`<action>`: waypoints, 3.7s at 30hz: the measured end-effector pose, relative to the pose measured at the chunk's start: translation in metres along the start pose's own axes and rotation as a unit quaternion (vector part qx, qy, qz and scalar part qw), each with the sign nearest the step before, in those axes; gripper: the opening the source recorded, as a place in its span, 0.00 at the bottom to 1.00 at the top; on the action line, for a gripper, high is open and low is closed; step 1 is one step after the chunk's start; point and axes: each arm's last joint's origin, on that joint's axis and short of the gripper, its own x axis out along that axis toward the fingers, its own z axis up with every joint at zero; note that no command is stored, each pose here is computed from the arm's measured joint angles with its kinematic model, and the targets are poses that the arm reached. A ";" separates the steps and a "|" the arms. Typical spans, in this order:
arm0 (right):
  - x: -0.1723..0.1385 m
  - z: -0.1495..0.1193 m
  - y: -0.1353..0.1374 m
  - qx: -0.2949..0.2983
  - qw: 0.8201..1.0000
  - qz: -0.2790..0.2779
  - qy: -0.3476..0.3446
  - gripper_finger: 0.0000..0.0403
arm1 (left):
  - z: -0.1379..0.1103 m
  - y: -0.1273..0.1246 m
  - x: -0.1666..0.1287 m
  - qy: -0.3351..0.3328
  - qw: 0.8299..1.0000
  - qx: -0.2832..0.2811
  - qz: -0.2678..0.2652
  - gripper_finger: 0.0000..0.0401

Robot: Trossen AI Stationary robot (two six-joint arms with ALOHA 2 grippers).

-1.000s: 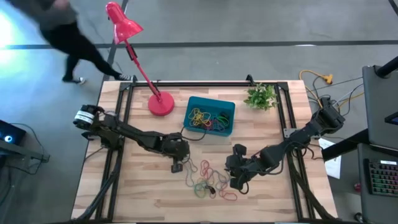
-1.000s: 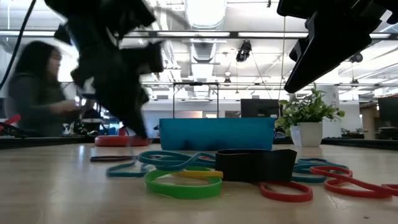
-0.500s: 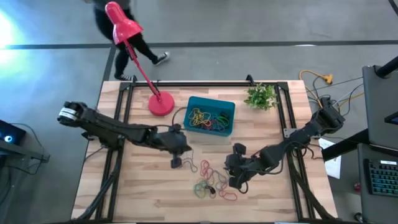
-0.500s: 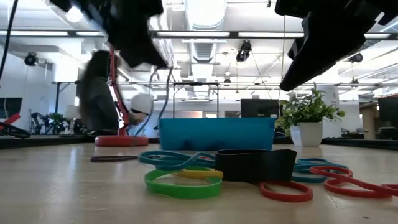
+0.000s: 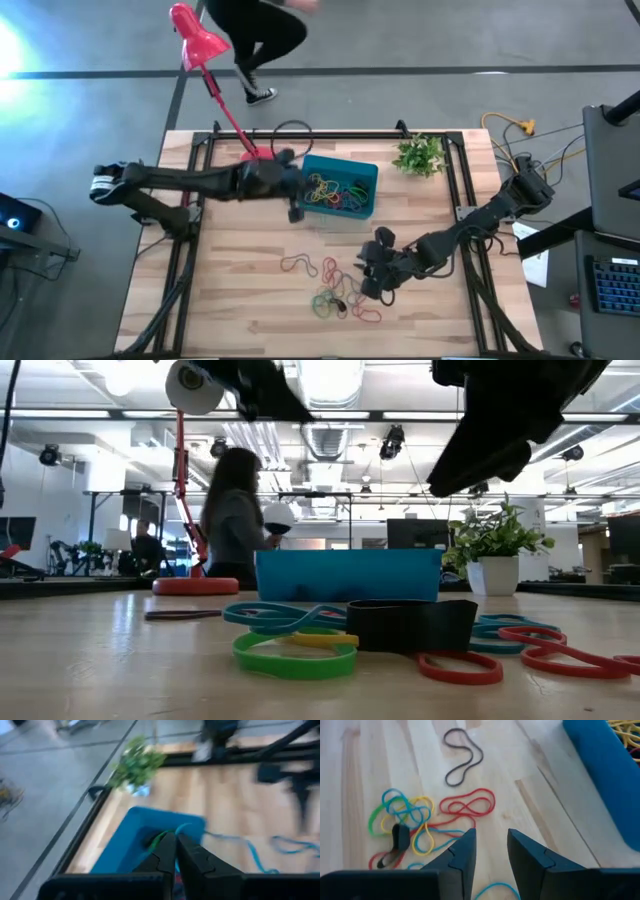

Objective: Pick and place rubber bands into bin
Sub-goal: Put the blue rubber band into the blue bin

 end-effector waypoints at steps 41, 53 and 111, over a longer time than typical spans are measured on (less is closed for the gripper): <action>0.003 0.011 -0.004 0.100 0.992 -0.032 -0.067 0.25 | -0.059 0.080 0.073 0.097 0.992 -0.070 -0.046 0.33; 0.005 0.005 -0.002 0.055 0.998 0.035 0.009 0.25 | -0.047 0.061 0.046 0.088 0.969 -0.112 -0.200 0.37; 0.045 -0.065 -0.020 0.031 0.983 0.077 0.163 0.23 | -0.072 -0.041 -0.030 0.127 0.943 -0.150 -0.269 0.37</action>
